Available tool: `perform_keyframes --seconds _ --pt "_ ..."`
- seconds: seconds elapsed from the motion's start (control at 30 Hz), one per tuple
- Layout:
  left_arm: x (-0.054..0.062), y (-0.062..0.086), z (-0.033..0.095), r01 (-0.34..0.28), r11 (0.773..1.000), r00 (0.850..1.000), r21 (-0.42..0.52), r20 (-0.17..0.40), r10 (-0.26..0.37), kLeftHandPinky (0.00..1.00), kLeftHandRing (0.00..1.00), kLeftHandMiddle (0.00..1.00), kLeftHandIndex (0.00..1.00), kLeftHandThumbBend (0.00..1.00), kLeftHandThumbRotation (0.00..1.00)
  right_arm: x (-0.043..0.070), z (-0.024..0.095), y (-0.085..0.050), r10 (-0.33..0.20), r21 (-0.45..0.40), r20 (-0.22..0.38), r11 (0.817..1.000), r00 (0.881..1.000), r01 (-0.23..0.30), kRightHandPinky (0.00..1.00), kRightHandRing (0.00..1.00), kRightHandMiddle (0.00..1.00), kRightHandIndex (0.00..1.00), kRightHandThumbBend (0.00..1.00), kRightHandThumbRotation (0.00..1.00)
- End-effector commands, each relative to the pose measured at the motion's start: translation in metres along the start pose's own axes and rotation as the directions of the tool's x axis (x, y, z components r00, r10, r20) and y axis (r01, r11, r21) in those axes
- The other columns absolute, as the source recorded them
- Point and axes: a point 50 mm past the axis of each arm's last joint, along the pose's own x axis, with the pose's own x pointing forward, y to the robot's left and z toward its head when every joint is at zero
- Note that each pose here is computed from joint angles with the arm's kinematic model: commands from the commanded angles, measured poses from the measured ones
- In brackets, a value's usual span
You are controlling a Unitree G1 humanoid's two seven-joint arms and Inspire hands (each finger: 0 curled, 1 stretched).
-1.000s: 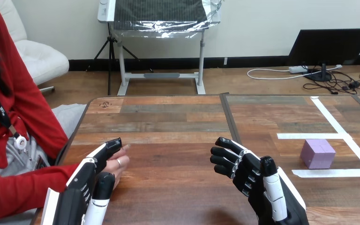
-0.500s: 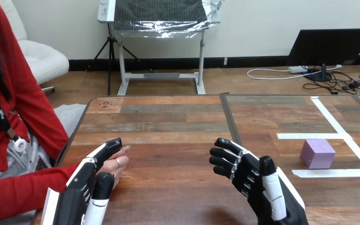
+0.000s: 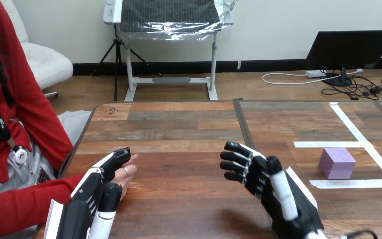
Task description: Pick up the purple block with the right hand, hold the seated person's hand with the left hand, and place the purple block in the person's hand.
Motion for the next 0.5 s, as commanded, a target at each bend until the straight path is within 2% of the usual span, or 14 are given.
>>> perform_keyframes --seconds 0.0,0.27,0.47 --pt "0.017 -0.004 0.011 -0.033 0.999 0.995 -0.041 0.097 0.037 0.89 0.88 0.83 0.79 0.69 0.99 0.043 0.035 -0.025 0.005 -0.150 0.122 0.989 0.993 0.013 0.84 0.83 0.85 0.86 0.79 1.00" --pt "0.017 -0.004 0.012 -0.033 0.999 0.993 -0.020 0.113 0.036 0.89 0.88 0.83 0.79 0.65 0.99 0.062 0.044 -0.043 -0.017 -0.229 0.113 0.972 0.993 0.043 0.82 0.84 0.84 0.85 0.85 1.00" --pt "0.017 -0.004 0.012 -0.033 0.999 0.994 -0.037 0.106 0.037 0.89 0.87 0.82 0.78 0.66 0.99 0.076 0.052 -0.061 -0.062 -0.311 0.081 0.947 0.995 0.085 0.82 0.85 0.85 0.86 0.90 1.00"
